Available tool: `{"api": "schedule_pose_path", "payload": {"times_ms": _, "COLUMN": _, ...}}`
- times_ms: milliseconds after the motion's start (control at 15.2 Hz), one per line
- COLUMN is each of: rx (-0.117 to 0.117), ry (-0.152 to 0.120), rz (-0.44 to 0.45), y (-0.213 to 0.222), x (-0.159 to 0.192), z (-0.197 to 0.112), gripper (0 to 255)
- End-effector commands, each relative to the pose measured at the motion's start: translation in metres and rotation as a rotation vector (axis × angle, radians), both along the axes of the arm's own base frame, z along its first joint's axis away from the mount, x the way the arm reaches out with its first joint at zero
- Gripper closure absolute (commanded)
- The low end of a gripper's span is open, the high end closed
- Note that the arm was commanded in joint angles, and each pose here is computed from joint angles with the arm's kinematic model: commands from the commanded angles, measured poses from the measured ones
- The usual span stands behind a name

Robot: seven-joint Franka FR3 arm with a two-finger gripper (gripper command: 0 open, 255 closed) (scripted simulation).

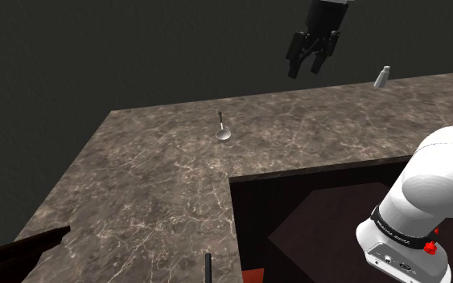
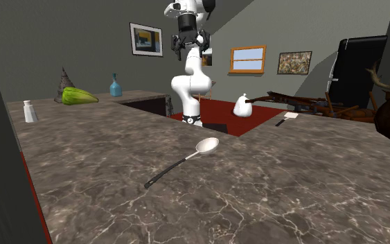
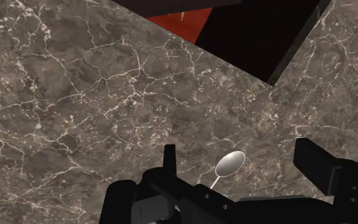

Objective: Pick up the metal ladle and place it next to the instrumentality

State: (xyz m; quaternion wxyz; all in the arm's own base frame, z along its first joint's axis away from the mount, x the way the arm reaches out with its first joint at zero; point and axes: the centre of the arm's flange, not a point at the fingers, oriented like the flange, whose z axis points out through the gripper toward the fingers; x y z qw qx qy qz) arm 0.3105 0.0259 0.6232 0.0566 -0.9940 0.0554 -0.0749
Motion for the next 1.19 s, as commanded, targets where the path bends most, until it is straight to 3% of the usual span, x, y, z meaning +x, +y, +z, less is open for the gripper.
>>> {"api": "schedule_pose_path", "payload": {"times_ms": 0, "rx": 0.000, "ry": 0.000, "rz": 0.000, "y": 0.000, "x": 0.000, "z": 0.000, "gripper": 0}}
{"api": "schedule_pose_path", "payload": {"times_ms": 1122, "rx": 0.029, "ry": 0.087, "rz": -0.265, "y": 0.038, "x": 0.190, "z": -0.126, "gripper": 0}}
